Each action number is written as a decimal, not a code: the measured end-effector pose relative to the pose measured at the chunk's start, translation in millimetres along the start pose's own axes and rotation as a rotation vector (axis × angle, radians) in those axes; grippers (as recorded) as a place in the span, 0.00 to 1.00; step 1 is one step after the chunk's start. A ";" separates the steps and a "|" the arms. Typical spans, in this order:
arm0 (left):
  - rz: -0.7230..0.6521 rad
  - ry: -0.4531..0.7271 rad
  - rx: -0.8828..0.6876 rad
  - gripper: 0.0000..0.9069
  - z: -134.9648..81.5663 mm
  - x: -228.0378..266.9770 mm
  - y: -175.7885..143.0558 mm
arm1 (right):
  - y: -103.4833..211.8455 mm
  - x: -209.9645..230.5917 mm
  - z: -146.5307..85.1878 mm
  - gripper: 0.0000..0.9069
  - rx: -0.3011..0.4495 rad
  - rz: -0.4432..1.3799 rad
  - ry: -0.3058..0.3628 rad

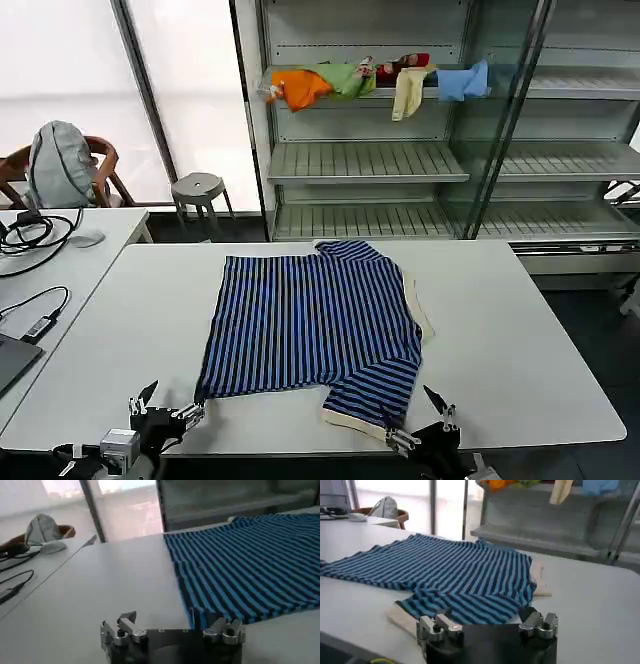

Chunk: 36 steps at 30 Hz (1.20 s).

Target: Fold and organize the clothes.

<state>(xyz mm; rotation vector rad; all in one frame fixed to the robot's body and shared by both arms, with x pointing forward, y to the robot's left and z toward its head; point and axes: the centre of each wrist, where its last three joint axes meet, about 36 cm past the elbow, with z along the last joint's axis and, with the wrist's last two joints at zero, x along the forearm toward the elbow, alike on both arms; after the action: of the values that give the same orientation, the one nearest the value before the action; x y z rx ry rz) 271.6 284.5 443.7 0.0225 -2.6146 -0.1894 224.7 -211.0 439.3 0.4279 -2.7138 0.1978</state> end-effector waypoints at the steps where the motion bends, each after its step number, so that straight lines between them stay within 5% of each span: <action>1: 0.001 0.003 0.006 1.00 -0.2 0.0 0.4 | 1.2 0.4 0.5 1.00 -0.004 0.001 0.007; 13: 0.021 0.018 0.040 1.00 -3.5 3.6 2.3 | 11.0 -1.9 6.5 1.00 -0.028 0.009 0.057; 14: 0.023 0.021 0.041 1.00 -2.9 3.5 2.2 | 11.2 -2.2 6.8 0.89 -0.029 0.009 0.062; 15: 0.024 0.025 0.041 0.89 -2.0 3.3 1.9 | 11.7 -2.3 6.8 0.64 -0.030 0.009 0.066; 16: 0.025 0.028 0.042 0.12 -1.2 3.1 1.6 | 12.3 -2.3 6.8 0.21 -0.033 0.007 0.072; 17: 0.028 0.031 0.043 0.01 -0.3 2.8 1.4 | 12.7 -2.2 6.6 0.07 -0.035 0.005 0.076; 18: 0.032 0.035 0.045 0.02 0.7 2.6 1.1 | 13.0 -2.1 6.3 0.00 -0.038 0.004 0.080; 36: 0.111 0.042 0.050 0.01 6.8 6.6 -8.1 | 17.6 -5.4 3.8 0.00 -0.067 -0.022 0.087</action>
<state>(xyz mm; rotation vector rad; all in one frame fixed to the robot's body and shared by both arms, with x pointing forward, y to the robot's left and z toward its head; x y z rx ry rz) 262.4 277.0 440.0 -0.1001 -2.5698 -0.0828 222.4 -193.6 432.3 0.4199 -2.6207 0.1159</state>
